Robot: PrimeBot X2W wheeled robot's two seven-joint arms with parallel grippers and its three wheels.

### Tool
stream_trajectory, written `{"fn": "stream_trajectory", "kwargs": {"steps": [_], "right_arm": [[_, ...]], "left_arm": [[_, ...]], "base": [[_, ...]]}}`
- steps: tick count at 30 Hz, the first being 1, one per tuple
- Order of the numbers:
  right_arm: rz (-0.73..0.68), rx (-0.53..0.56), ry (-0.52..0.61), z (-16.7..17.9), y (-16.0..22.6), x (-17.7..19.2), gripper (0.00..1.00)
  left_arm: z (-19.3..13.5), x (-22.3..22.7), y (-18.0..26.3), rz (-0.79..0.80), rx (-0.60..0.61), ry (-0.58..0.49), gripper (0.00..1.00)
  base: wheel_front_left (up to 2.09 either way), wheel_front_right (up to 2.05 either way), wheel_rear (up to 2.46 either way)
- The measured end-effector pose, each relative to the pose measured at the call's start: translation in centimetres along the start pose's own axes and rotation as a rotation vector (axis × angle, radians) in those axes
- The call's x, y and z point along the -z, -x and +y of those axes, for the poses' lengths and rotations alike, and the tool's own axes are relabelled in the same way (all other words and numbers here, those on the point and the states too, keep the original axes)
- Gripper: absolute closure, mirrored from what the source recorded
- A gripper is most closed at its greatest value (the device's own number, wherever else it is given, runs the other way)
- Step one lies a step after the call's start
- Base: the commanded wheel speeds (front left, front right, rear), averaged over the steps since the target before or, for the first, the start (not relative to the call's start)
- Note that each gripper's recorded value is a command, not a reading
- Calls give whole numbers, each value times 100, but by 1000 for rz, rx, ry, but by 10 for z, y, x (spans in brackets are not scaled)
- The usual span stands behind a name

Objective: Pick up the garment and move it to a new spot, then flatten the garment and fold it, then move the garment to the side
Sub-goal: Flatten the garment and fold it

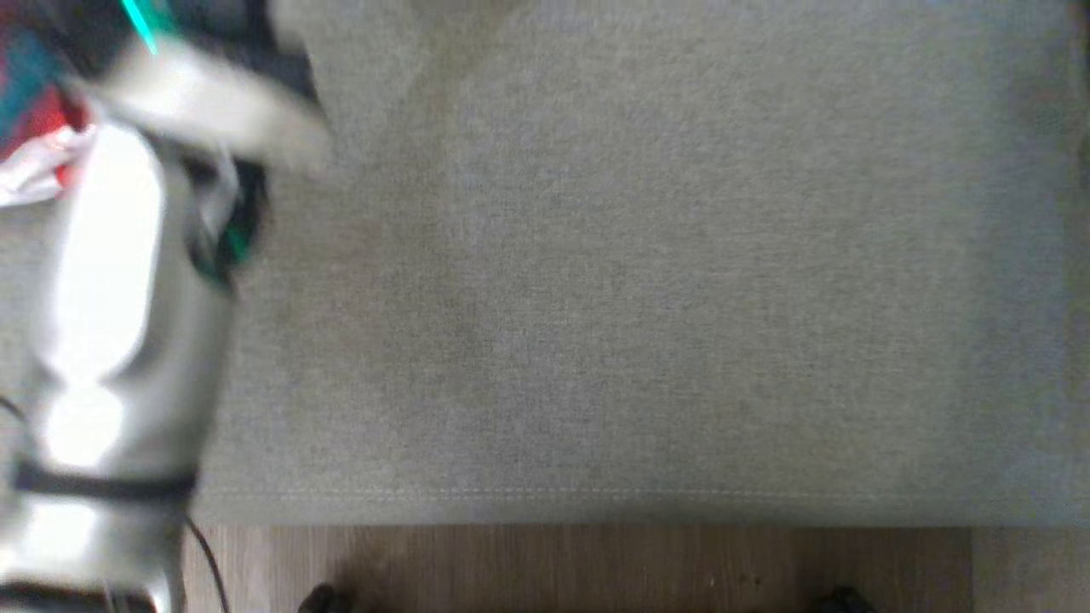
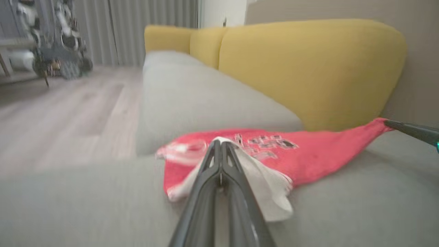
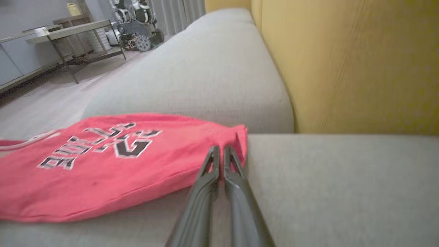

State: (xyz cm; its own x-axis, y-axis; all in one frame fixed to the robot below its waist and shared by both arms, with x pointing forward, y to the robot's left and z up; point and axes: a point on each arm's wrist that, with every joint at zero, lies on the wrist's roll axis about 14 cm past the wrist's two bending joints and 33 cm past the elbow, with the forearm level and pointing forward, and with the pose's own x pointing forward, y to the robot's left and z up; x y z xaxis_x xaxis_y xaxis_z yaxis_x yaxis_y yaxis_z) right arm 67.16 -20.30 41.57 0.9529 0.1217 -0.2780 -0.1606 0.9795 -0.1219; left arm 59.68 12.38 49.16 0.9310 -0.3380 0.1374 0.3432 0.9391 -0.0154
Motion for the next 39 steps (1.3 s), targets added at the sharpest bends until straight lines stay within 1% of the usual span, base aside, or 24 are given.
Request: {"fn": "stream_trajectory", "kwargs": {"steps": [4,6,8,15,21,22,26,30,34,35,36,37,38,39], "right_arm": [[127,-7,-91,8,43,37,100],[153,-6,-126,9,64,46,100],[158,1,-161,7,87,51,100],[140,42,-252,-8,158,62,100],[157,80,-297,-20,210,84,100],[180,86,-290,-23,224,91,100],[205,99,-271,-27,247,92,100],[231,101,-256,-21,249,82,100],[297,91,-228,-9,243,84,100],[297,91,-228,-9,243,84,100],[329,88,-218,-6,239,88,100],[329,88,-218,-6,239,88,100],[336,83,-204,-4,230,86,100],[329,83,-202,-4,223,82,100]], "left_arm": [[-22,47,69,170,-54,224,100],[-30,55,101,219,-85,310,100],[-38,53,126,243,-102,382,100],[-67,18,181,250,-120,545,100],[-83,-8,216,297,-130,588,100],[-89,-15,225,332,-118,601,100],[-100,-24,236,396,-95,627,100],[-99,-27,226,398,-74,611,100],[-97,-20,198,389,-40,567,100],[-97,-20,198,389,-40,567,100],[-97,-17,180,375,-18,552,100],[-97,-17,180,375,-18,552,100],[-92,-17,162,344,-14,537,100],[-90,-16,153,330,-11,526,100]], "base": [[0,0,0],[0,0,0],[0,0,0],[0,0,0],[0,0,0],[0,0,0],[0,0,0],[0,0,0],[0,0,0],[0,0,0],[0,0,0],[0,0,0],[0,0,0],[0,0,0]]}}
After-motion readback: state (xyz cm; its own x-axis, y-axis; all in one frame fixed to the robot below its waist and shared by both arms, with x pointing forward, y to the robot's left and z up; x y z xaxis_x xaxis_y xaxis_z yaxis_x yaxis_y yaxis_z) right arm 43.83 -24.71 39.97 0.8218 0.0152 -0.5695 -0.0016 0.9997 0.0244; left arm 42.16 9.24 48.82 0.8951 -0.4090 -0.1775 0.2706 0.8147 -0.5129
